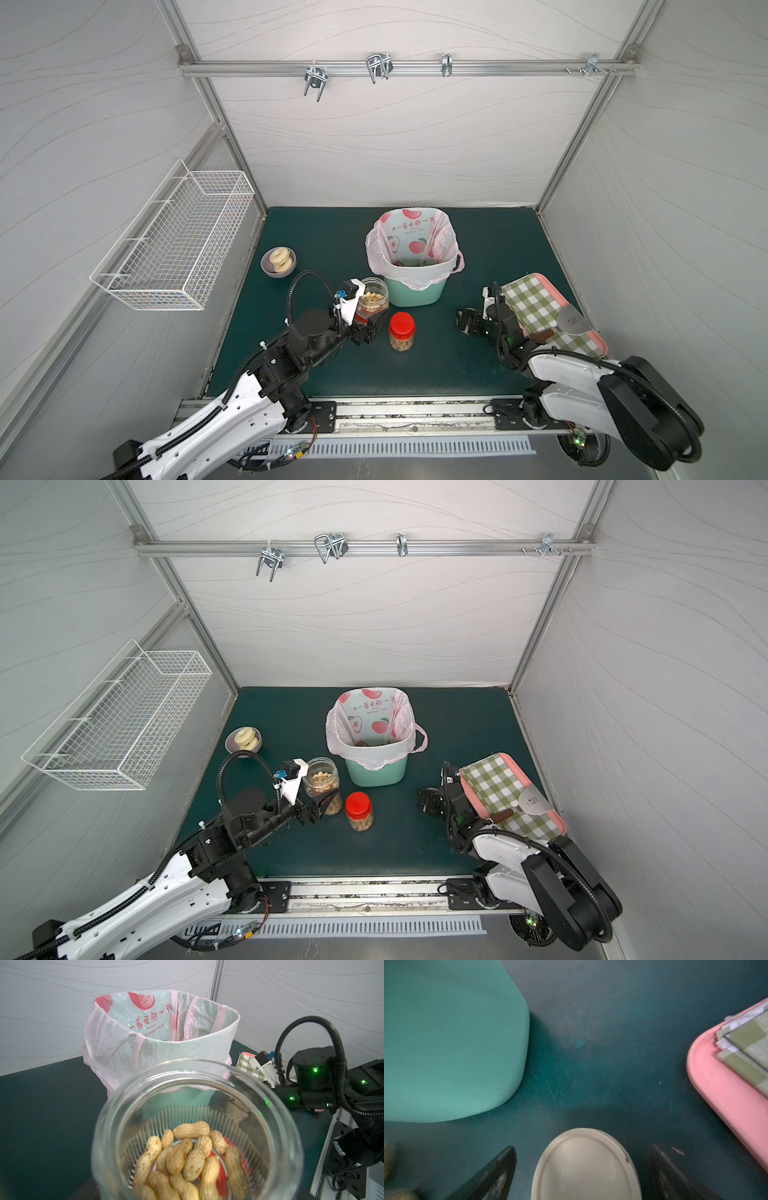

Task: Empty moldy peanuts from jars
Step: Place the lid at the center of the board.

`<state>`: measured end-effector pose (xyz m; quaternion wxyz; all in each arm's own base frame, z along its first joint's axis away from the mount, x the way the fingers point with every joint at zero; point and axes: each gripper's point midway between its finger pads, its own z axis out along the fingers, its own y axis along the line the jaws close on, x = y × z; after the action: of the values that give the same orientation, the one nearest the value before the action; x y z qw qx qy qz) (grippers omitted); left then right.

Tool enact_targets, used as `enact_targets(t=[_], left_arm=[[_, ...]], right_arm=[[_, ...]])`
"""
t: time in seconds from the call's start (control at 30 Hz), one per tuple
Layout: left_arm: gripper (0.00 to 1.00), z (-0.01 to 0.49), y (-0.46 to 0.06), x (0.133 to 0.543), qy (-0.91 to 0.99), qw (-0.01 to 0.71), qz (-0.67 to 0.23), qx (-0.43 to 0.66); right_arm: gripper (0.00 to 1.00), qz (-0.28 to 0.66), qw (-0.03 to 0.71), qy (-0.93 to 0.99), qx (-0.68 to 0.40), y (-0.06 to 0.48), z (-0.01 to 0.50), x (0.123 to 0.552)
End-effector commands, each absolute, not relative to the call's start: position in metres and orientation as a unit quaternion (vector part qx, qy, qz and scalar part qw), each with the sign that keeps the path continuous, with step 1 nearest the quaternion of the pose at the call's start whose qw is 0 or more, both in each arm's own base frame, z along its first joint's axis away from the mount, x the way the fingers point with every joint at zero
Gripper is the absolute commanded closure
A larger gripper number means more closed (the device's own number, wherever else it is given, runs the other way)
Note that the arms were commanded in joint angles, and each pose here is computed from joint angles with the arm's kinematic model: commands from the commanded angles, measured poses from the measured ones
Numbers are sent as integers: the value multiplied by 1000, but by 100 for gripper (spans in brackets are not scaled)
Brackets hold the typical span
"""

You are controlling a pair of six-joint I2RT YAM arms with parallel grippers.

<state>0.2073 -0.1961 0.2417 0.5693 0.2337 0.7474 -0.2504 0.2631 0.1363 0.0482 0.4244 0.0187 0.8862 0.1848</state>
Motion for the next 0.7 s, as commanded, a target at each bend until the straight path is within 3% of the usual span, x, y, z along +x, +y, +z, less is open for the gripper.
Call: enact_targets(t=[0.0,0.3,0.47,0.67], left_arm=[[100,281,-198,208,704,618,-277,215],[100,281,-201,209,703,615,-285,215],[100,283,-202,207,697,618,-293,214],[100,284,-204,206,693,618,-302,214]], right_arm=[[1,205,412,888,17,140,58,257],[1,235,379,893,55,138,76,255],[1,272,329,904,12,164,79,253],[1,286,322,903,1,167,74,248]])
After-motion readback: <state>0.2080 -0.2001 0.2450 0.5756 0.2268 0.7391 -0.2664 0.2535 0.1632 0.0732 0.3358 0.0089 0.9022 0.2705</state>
